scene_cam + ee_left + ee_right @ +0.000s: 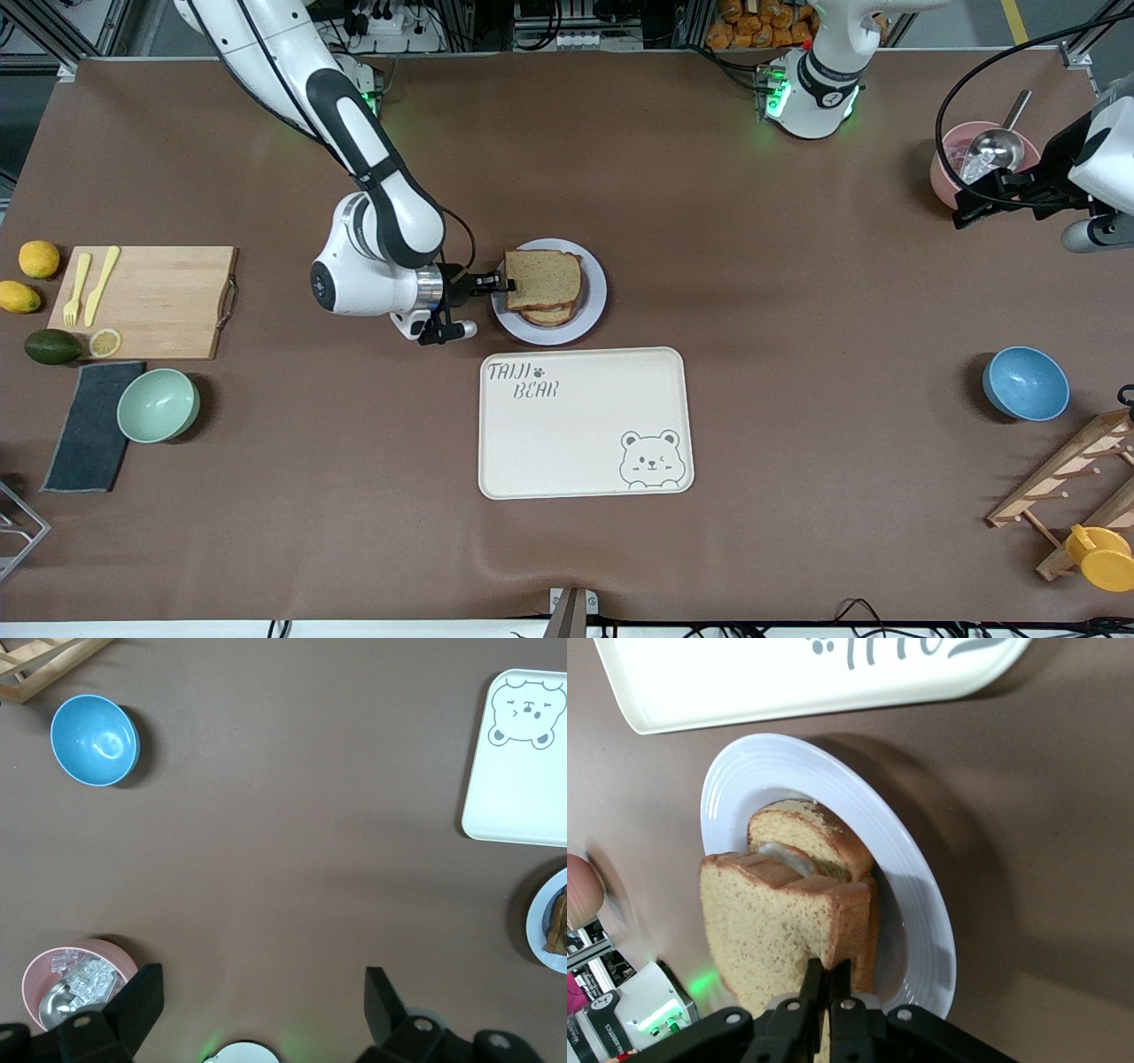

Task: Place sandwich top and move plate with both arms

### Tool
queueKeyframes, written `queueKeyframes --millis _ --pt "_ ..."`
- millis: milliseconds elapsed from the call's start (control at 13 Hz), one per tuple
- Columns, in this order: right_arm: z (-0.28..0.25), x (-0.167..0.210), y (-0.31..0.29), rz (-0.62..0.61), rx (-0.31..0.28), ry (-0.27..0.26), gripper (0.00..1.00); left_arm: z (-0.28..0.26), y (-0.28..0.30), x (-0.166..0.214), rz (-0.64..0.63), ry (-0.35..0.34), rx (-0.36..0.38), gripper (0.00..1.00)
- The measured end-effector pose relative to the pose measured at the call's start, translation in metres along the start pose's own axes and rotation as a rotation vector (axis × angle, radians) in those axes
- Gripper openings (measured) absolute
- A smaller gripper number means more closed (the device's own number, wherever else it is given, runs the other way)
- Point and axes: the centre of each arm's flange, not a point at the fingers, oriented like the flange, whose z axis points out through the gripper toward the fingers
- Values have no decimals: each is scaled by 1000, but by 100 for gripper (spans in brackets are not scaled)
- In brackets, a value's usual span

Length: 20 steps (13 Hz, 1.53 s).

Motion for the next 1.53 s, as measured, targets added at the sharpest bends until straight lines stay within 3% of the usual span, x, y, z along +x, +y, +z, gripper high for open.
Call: queueKeyframes --millis 153,384,767,844,1074,1228,1534 --pt "2 -1 4 9 1 -3 6 0 -3 1 -5 2 -1 100" --pt "1 -1 5 28 1 -1 17 -1 -5 1 -10 6 -2 100" --pt "-6 5 -4 84 11 16 76 -3 -7 4 -13 24 -5 100" --pt "-9 7 -7 81 15 18 83 -3 -6 4 -13 24 -5 100" --pt "-25 15 -16 100 26 18 84 -2 -3 4 -15 23 -5 100" --pt "-45 23 -21 115 -4 -7 84 -1 -3 5 -16 20 -5 100" --pt "-115 43 -23 142 -25 -35 87 -3 0 4 -11 24 -9 100"
